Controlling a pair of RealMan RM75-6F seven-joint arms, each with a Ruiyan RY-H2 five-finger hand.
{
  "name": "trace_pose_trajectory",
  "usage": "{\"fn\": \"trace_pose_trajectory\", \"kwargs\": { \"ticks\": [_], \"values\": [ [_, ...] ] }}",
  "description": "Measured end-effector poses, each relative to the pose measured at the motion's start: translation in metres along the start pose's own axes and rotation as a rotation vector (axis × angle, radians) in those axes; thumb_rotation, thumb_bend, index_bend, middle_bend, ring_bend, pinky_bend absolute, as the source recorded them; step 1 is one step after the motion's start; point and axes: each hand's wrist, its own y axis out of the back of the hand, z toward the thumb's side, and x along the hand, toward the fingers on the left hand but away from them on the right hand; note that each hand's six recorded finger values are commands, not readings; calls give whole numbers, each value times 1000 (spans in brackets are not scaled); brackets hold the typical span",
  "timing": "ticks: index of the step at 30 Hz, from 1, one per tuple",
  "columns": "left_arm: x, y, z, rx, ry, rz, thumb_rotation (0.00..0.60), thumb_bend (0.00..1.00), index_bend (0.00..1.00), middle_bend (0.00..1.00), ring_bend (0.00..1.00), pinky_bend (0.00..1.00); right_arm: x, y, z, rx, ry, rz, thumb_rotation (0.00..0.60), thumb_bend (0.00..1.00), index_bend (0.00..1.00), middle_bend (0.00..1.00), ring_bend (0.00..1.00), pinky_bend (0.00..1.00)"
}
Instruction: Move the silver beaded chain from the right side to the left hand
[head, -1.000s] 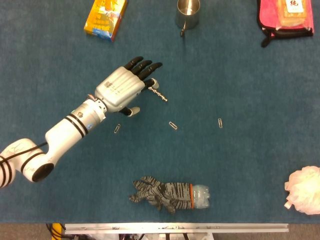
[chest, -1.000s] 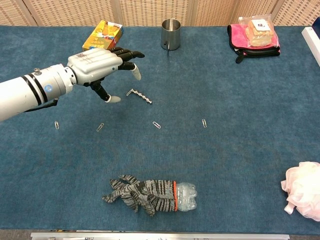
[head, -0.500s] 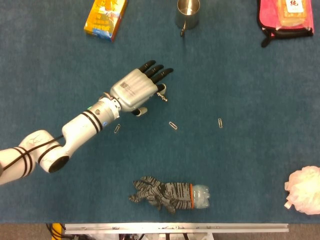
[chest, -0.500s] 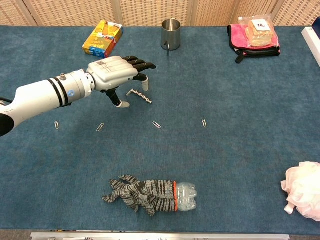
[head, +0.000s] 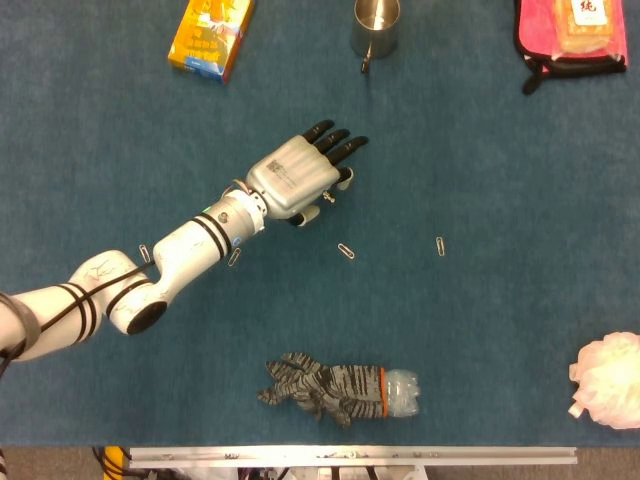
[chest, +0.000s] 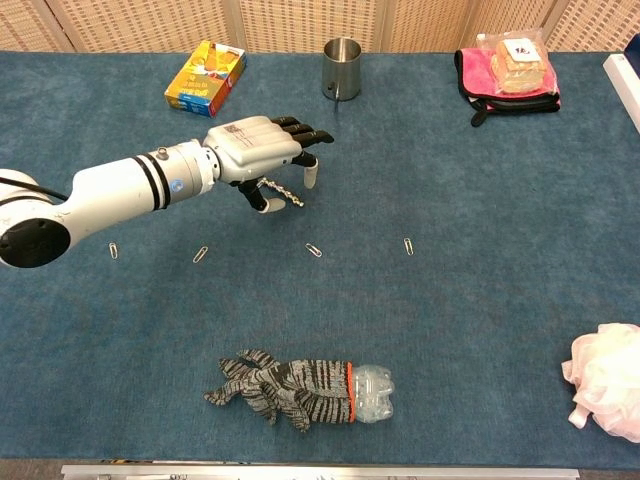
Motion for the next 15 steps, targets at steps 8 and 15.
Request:
{"fn": "trace_pose_trajectory", "kwargs": {
  "ticks": [8, 15],
  "values": [
    [10, -3, 3, 13, 3, -21, 600, 329, 345, 0, 0, 43, 0, -3, -3, -7, -5, 7, 600, 0, 161, 47, 0, 0],
    [19, -5, 2, 34, 15, -33, 600, 329, 359, 0, 0, 43, 2, -4, -6, -11, -11, 10, 600, 0, 161, 47, 0, 0]
  ]
}}
